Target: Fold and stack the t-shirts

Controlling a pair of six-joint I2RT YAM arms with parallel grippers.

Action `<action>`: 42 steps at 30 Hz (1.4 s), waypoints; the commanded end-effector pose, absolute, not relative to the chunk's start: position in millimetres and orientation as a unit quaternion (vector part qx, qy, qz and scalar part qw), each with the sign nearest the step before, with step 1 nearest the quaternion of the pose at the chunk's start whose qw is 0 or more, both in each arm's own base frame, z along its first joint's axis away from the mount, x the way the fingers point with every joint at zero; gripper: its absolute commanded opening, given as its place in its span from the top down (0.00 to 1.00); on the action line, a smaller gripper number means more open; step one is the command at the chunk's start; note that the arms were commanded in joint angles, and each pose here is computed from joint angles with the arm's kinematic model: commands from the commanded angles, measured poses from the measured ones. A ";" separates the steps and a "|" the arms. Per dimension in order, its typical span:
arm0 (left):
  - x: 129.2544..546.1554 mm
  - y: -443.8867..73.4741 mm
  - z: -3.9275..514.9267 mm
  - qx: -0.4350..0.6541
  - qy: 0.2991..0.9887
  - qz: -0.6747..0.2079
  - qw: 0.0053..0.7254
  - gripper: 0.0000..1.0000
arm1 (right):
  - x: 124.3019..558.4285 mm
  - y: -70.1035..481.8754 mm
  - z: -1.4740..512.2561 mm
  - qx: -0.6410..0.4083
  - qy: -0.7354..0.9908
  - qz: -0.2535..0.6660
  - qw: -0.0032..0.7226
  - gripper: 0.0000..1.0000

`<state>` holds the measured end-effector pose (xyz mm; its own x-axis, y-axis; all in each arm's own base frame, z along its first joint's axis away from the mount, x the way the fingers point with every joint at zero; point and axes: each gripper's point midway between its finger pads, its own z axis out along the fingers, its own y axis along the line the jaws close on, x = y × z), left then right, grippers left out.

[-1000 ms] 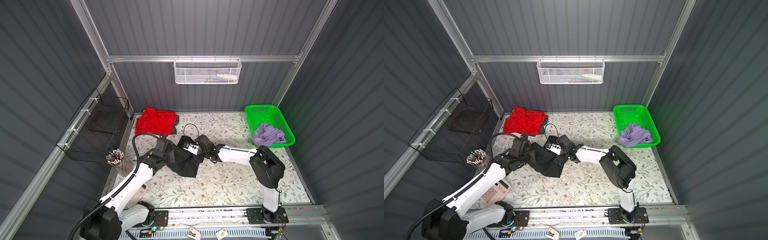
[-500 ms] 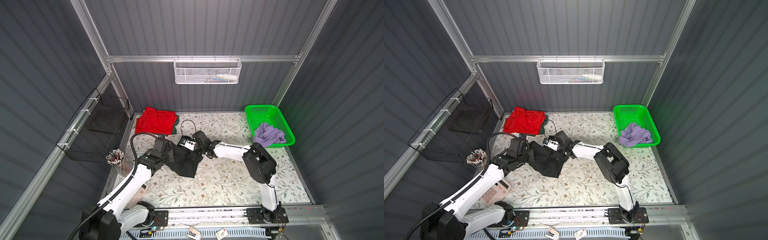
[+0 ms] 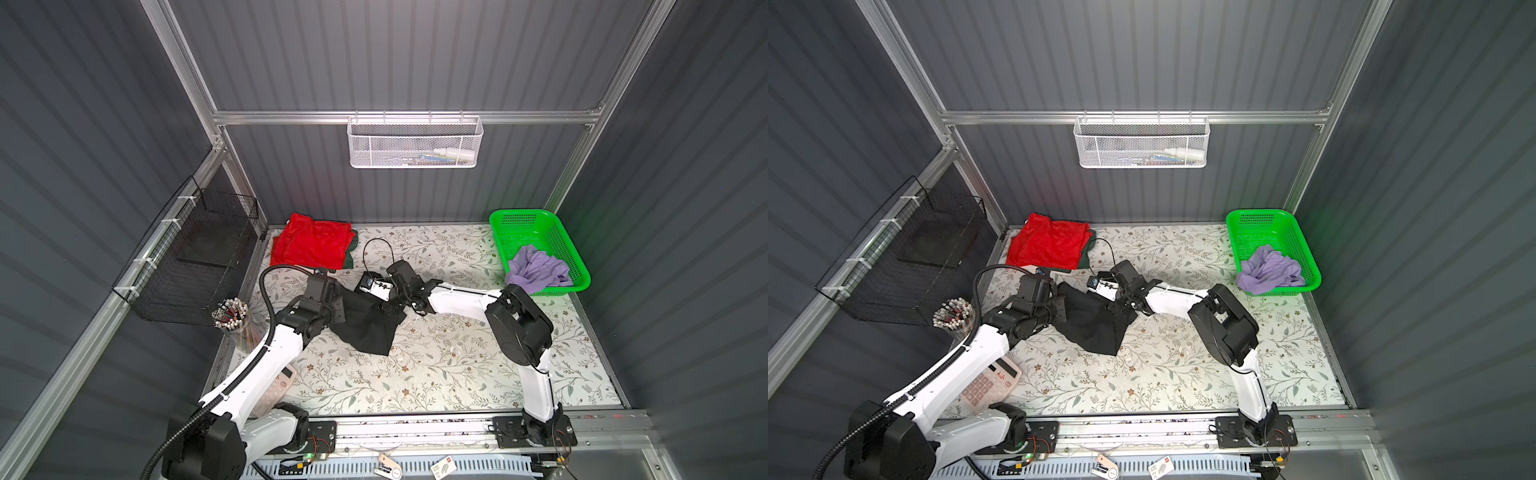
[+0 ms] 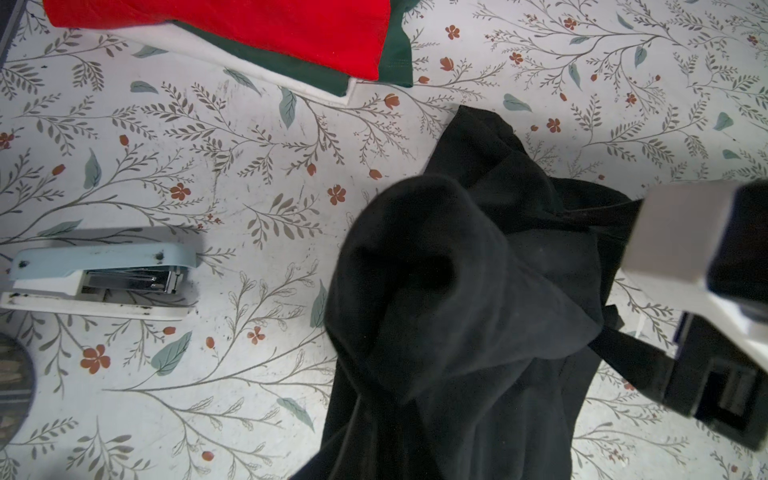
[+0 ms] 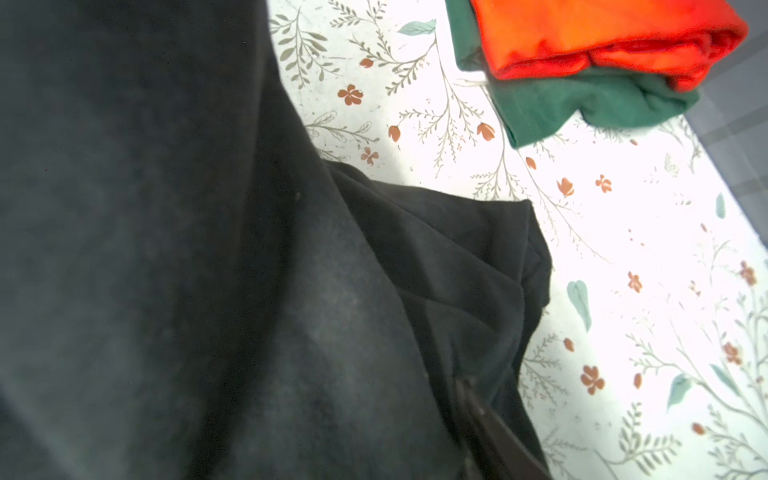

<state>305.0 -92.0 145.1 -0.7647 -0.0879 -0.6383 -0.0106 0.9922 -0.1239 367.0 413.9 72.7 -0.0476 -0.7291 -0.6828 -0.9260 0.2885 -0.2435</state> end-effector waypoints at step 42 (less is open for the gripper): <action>318.6 -118.7 164.3 0.004 0.917 -0.155 0.367 1.00 | 191.6 380.5 169.0 -0.498 0.772 0.331 0.215 1.00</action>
<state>307.8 -120.3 155.2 -0.7645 -0.1004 -0.6368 0.1145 0.9509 -0.2874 215.6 382.0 168.7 -0.3459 -0.6254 -0.6994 -0.9330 0.3084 0.1857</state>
